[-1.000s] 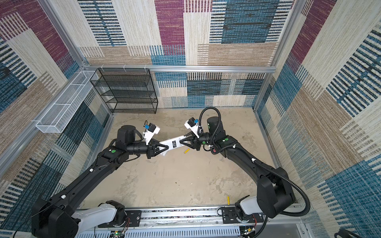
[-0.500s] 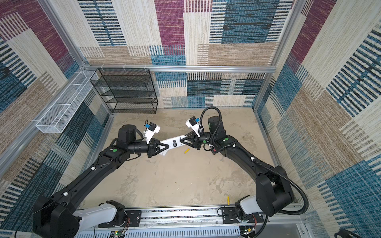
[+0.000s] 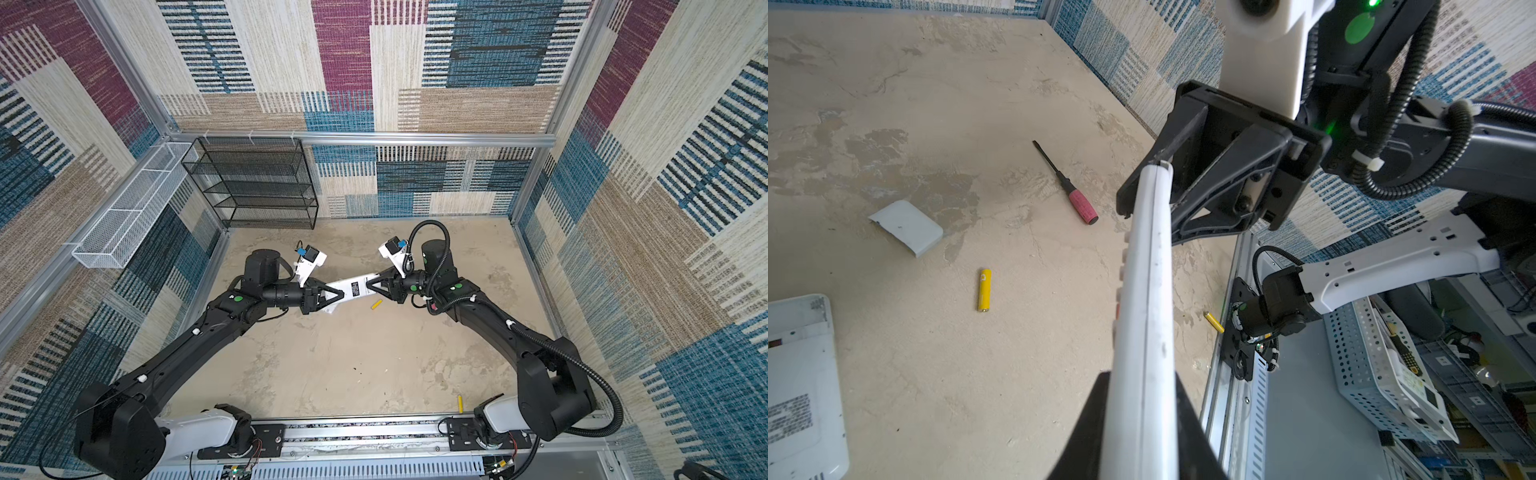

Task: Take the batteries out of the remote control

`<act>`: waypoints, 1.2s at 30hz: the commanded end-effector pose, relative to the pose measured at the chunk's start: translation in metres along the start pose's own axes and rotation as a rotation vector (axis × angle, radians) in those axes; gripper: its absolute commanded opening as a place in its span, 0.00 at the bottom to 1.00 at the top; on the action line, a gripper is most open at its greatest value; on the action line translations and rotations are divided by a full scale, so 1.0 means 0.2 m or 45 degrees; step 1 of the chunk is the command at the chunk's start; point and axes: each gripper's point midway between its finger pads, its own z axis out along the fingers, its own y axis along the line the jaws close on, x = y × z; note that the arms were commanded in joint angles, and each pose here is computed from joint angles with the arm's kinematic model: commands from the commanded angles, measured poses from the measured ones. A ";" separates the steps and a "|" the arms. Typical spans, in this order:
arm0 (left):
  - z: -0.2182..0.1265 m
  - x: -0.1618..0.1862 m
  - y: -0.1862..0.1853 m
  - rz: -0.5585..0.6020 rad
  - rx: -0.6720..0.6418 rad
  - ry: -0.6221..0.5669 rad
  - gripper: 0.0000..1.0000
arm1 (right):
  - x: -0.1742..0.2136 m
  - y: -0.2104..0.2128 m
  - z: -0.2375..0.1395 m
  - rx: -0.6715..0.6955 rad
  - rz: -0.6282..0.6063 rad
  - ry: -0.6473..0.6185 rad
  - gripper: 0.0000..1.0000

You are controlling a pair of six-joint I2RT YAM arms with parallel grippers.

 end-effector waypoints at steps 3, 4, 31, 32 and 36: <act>-0.01 -0.20 -0.12 0.084 0.113 -0.147 0.00 | -0.03 0.02 0.01 -0.007 0.062 -0.027 0.29; -0.01 -0.20 -0.12 0.082 0.119 -0.149 0.00 | -0.04 0.03 0.01 -0.017 0.069 -0.028 0.30; 0.00 -0.20 -0.09 -0.068 0.109 -0.128 0.00 | -0.03 0.02 0.01 -0.060 0.199 -0.003 0.27; 0.00 -0.21 -0.09 -0.079 0.107 -0.131 0.00 | -0.03 0.01 0.01 -0.066 0.214 -0.006 0.27; 0.01 -0.25 -0.08 -0.136 0.115 -0.141 0.00 | -0.04 0.01 0.00 -0.122 0.280 -0.009 0.26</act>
